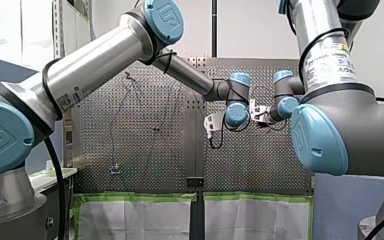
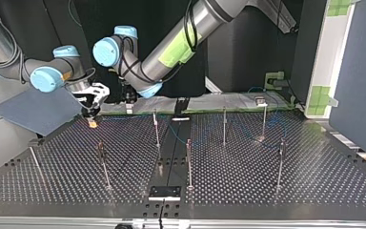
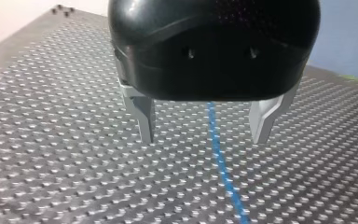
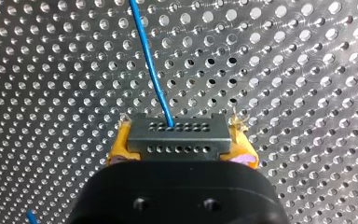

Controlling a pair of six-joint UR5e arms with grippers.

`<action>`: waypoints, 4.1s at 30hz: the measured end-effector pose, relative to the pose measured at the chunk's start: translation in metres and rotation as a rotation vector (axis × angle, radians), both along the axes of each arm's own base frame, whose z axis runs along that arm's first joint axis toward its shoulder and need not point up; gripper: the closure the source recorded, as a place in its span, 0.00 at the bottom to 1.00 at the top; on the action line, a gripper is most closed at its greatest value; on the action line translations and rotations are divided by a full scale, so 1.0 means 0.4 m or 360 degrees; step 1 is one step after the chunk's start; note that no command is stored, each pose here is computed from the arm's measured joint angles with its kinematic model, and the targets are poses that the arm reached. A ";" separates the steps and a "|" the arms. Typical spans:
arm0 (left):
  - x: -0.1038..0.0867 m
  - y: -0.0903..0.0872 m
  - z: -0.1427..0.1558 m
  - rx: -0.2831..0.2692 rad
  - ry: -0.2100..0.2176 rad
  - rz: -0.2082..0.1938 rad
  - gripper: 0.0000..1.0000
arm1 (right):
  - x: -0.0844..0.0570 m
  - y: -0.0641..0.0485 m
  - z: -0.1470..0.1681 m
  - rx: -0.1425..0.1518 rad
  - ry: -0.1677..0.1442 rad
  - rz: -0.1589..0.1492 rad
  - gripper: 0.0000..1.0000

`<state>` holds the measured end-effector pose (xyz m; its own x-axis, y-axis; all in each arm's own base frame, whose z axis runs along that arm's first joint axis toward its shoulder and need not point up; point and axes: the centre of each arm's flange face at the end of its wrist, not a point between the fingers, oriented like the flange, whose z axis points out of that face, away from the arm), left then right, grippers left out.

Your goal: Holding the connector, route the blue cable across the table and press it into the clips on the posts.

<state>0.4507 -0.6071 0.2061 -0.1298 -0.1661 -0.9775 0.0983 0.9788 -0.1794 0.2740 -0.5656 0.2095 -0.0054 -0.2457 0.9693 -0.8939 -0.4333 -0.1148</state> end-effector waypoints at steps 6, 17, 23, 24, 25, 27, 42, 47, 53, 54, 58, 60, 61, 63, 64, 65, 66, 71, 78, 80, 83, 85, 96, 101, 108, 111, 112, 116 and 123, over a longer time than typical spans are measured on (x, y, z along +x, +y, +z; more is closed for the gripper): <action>0.032 -0.006 0.029 -0.0040 -0.0031 0.0010 0.00 | -0.001 0.004 0.005 -0.0003 -0.0001 0.0002 1.00; 0.076 -0.011 -0.083 -0.0017 0.0031 0.0006 0.00 | 0.000 0.005 0.009 -0.0007 -0.0008 0.0014 1.00; 0.110 -0.017 -0.097 -0.0040 0.0002 0.0060 0.00 | 0.001 0.005 0.010 -0.0007 -0.0011 0.0024 1.00; 0.113 -0.018 -0.097 -0.0044 -0.0004 0.0066 0.00 | 0.001 0.005 0.010 -0.0007 -0.0012 0.0024 1.00; 0.115 -0.017 -0.097 -0.0048 -0.0009 0.0072 0.00 | 0.001 0.005 0.010 -0.0007 -0.0012 0.0025 1.00; 0.122 -0.014 -0.096 -0.0056 -0.0019 0.0087 0.00 | 0.000 0.005 0.010 -0.0006 -0.0011 0.0024 1.00; 0.190 -0.015 -0.162 -0.0053 -0.0005 0.0104 0.00 | 0.003 0.006 0.010 -0.0008 -0.0015 0.0043 1.00; 0.222 -0.024 -0.124 -0.0108 -0.0059 0.0130 0.00 | 0.004 0.006 0.010 -0.0010 -0.0016 0.0048 1.00; 0.226 -0.034 -0.104 -0.0131 -0.0080 0.0129 0.00 | 0.004 0.006 0.010 -0.0010 -0.0018 0.0049 1.00; 0.224 -0.033 -0.108 -0.0128 -0.0076 0.0128 0.00 | 0.004 0.006 0.010 -0.0010 -0.0018 0.0049 1.00; 0.217 -0.029 -0.126 -0.0111 -0.0060 0.0128 0.18 | 0.004 0.006 0.011 -0.0010 -0.0018 0.0049 1.00; 0.214 -0.029 -0.131 -0.0111 -0.0055 0.0125 0.24 | 0.004 0.006 0.011 -0.0011 -0.0018 0.0049 1.00; 0.212 -0.029 -0.132 -0.0112 -0.0054 0.0123 0.24 | 0.004 0.006 0.011 -0.0011 -0.0019 0.0049 1.00; 0.210 -0.034 -0.132 -0.0124 -0.0059 0.0118 0.76 | 0.004 0.006 0.012 -0.0012 -0.0020 0.0049 1.00; 0.209 -0.037 -0.130 -0.0131 -0.0064 0.0116 0.76 | 0.004 0.006 0.012 -0.0012 -0.0020 0.0049 1.00; 0.208 -0.040 -0.127 -0.0139 -0.0069 0.0114 0.90 | 0.004 0.006 0.012 -0.0012 -0.0020 0.0048 1.00; 0.207 -0.043 -0.125 -0.0143 -0.0073 0.0112 0.99 | 0.004 0.006 0.012 -0.0012 -0.0021 0.0048 1.00; 0.203 -0.051 -0.110 -0.0148 -0.0075 0.0109 0.99 | 0.004 0.005 0.012 -0.0013 -0.0021 0.0048 1.00; 0.193 -0.044 -0.112 -0.0118 -0.0052 0.0145 0.99 | 0.006 0.006 0.013 -0.0014 -0.0022 0.0052 1.00; 0.191 -0.037 -0.115 -0.0107 -0.0040 0.0162 0.99 | 0.006 0.005 0.015 -0.0018 -0.0023 0.0050 1.00; 0.186 -0.030 -0.106 -0.0109 -0.0021 0.0174 0.99 | 0.006 0.003 0.026 -0.0028 -0.0030 0.0048 1.00; 0.182 -0.026 -0.088 -0.0113 -0.0016 0.0179 0.99 | 0.005 0.004 0.045 -0.0042 -0.0047 0.0045 1.00; 0.154 0.010 0.029 -0.0126 -0.0028 0.0208 0.99 | 0.007 -0.001 0.175 -0.0130 -0.0196 0.0038 1.00; 0.142 0.017 0.090 -0.0155 -0.0057 0.0206 0.99 | 0.008 -0.001 0.197 -0.0147 -0.0208 0.0042 1.00; 0.122 0.008 0.138 -0.0170 -0.0083 0.0187 0.99 | 0.015 0.014 0.264 -0.0213 -0.0227 0.0067 1.00; 0.114 0.006 0.159 -0.0176 -0.0092 0.0181 0.99 | 0.018 0.023 0.300 -0.0243 -0.0235 0.0087 1.00; 0.111 0.006 0.166 -0.0179 -0.0095 0.0179 0.99 | 0.019 0.025 0.310 -0.0249 -0.0237 0.0091 1.00; 0.096 0.002 0.205 -0.0199 -0.0112 0.0167 0.99 | 0.018 0.037 0.358 -0.0267 -0.0241 0.0100 1.00; 0.073 -0.005 0.257 -0.0233 -0.0140 0.0150 0.99 | 0.013 0.064 0.429 -0.0305 -0.0251 0.0105 1.00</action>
